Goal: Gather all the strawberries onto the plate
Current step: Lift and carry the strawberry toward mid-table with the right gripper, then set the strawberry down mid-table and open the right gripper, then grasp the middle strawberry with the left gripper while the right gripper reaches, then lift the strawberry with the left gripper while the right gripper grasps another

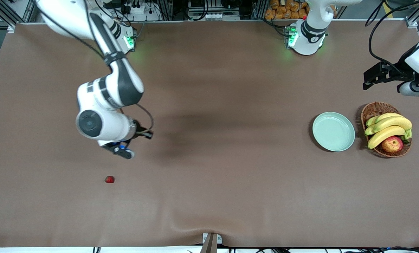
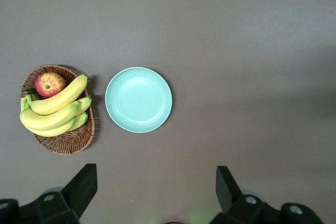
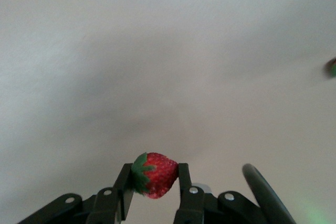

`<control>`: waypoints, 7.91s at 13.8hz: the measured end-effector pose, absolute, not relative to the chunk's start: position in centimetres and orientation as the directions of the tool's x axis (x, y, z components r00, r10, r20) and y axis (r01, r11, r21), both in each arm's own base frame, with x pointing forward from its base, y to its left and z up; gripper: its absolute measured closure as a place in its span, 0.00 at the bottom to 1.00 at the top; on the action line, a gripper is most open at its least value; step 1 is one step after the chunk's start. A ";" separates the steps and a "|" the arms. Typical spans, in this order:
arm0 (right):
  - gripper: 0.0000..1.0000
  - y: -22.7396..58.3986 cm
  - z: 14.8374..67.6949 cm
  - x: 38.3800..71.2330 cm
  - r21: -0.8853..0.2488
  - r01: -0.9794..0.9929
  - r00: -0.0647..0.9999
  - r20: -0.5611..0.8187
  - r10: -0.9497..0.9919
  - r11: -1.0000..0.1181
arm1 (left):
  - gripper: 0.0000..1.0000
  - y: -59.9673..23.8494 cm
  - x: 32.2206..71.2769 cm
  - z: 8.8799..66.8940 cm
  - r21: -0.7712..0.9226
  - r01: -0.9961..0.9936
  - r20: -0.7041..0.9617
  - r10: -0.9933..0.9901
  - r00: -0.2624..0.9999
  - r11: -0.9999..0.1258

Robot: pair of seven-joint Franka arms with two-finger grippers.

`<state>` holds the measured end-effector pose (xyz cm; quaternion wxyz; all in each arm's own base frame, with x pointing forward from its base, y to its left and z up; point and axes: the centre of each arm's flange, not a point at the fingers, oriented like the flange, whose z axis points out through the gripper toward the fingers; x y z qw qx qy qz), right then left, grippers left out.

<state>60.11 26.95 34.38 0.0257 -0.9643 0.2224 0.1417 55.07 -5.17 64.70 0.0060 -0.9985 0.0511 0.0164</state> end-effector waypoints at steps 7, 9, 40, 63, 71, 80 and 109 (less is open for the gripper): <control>0.61 35.6 36.9 57.0 -0.019 -0.563 0.783 -0.333 -0.525 -0.826 | 0.00 -5.1 55.1 64.7 -0.010 -0.101 -0.033 -0.100 0.994 -0.995; 0.61 38.3 37.7 56.0 -0.034 -0.599 0.765 -0.319 -0.559 -0.800 | 0.00 -5.1 55.1 64.7 -0.010 -0.100 -0.033 -0.100 0.994 -0.995; 0.61 58.1 19.2 44.4 -0.066 -0.734 0.672 -0.216 -0.709 -0.676 | 0.00 -5.3 55.1 64.5 -0.010 -0.105 -0.037 -0.104 0.994 -0.994; 0.00 48.9 32.8 57.7 -0.015 -0.695 0.705 -0.210 -0.677 -0.719 | 0.00 -8.6 56.4 61.2 0.069 -0.048 -0.104 -0.055 0.993 -0.996; 0.00 31.5 40.0 66.1 -0.035 -0.480 0.865 -0.184 -0.466 -0.877 | 0.00 -20.8 56.0 56.3 0.099 0.060 -0.158 0.044 0.986 -0.993; 0.00 12.5 38.3 71.1 -0.008 -0.198 0.968 -0.157 -0.195 -0.980 | 0.00 -42.0 45.0 40.3 0.008 0.013 -0.086 0.013 0.996 -1.000; 0.38 6.0 19.4 72.9 -0.007 -0.027 0.997 0.066 -0.028 -1.000 | 0.25 -46.0 43.0 17.0 -0.075 0.081 0.007 0.080 0.997 -0.994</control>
